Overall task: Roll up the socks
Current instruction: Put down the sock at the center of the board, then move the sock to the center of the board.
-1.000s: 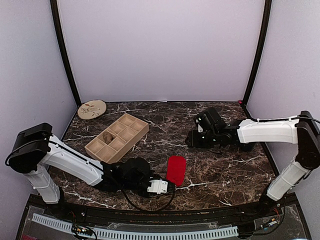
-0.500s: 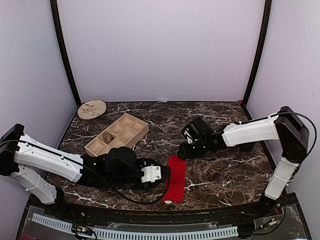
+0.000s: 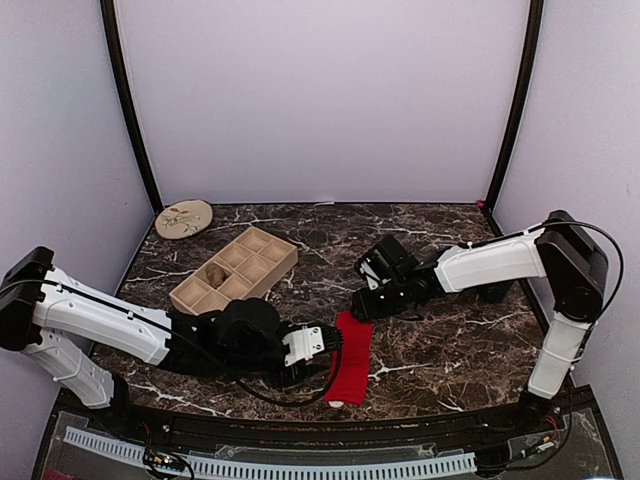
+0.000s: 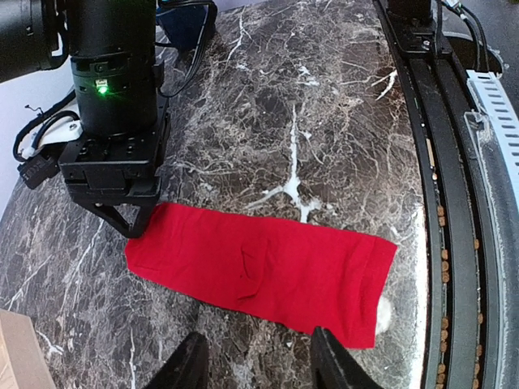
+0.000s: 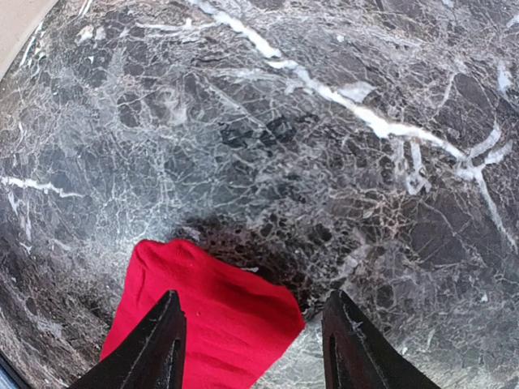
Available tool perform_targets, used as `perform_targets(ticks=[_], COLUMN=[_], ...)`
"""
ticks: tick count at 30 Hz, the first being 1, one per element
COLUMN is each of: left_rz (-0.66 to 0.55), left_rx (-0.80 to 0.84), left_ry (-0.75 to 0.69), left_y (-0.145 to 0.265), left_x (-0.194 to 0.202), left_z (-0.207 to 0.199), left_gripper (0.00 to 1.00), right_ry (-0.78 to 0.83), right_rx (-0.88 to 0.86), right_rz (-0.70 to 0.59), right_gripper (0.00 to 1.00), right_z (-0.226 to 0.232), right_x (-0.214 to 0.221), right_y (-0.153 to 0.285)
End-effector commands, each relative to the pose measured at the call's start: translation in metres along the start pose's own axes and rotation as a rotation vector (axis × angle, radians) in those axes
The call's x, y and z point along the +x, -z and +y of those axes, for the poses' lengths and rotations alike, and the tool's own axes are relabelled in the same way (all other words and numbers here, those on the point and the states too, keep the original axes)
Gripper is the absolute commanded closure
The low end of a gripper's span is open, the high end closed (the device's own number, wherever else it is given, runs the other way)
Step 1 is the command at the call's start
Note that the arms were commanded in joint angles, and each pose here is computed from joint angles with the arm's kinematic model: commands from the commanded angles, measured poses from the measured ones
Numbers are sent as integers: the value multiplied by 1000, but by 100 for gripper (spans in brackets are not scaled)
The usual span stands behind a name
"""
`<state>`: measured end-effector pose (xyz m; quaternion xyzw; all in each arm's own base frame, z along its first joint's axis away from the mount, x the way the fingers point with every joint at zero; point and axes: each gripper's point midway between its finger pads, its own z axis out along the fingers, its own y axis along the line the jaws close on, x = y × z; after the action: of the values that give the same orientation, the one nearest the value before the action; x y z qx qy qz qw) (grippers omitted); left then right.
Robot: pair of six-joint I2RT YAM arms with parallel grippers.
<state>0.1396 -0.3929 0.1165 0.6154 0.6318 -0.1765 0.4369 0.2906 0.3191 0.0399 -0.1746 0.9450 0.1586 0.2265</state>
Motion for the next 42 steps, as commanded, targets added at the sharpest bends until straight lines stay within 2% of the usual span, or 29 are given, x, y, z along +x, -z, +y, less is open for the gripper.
perform_targets(ticks=[1,3,4,6,7,9,11,15,17,24,30,36,42], left_rz=[-99,-95,-62,16,54,113,138,136,172,173,221,248,265], left_rx=[-8,-82,-100,-44,-8,55,83,54,16,-50,-63,-80,-84], left_ry=[172,297,355,414,431,446,451,476,505,533,479,428,403], left_y=[15,23,24,21,18,12,9,12,11,13,6,0,-2], left_x=[-34,-34,-31,-25,-22,-14,-8,-1,12,16,22,27,25], left_z=[9,24,30,32,32,24,17,19,22,31,29,30,33], left_gripper=[56,50,51,51,42,14,6,4,11,17,18,18,18], right_ry=[39,51,55,60,61,64,75,118,157,163,174,175,187], right_rx=[-4,-4,-6,-7,-6,-9,-17,-4,54,226,298,297,272], right_rz=[-42,-48,-52,-57,-56,-46,-33,-7,18,85,51,-3,-73], right_gripper=[46,46,46,46,46,46,46,46,47,47,48,48,47], right_z=[4,4,4,4,3,3,4,5,0,-24,-29,-31,-22], right_x=[-6,-7,-7,-7,-6,-2,4,15,18,20,-7,-45,-74], right_y=[11,12,13,13,13,11,8,1,-8,-27,-44,-54,-35])
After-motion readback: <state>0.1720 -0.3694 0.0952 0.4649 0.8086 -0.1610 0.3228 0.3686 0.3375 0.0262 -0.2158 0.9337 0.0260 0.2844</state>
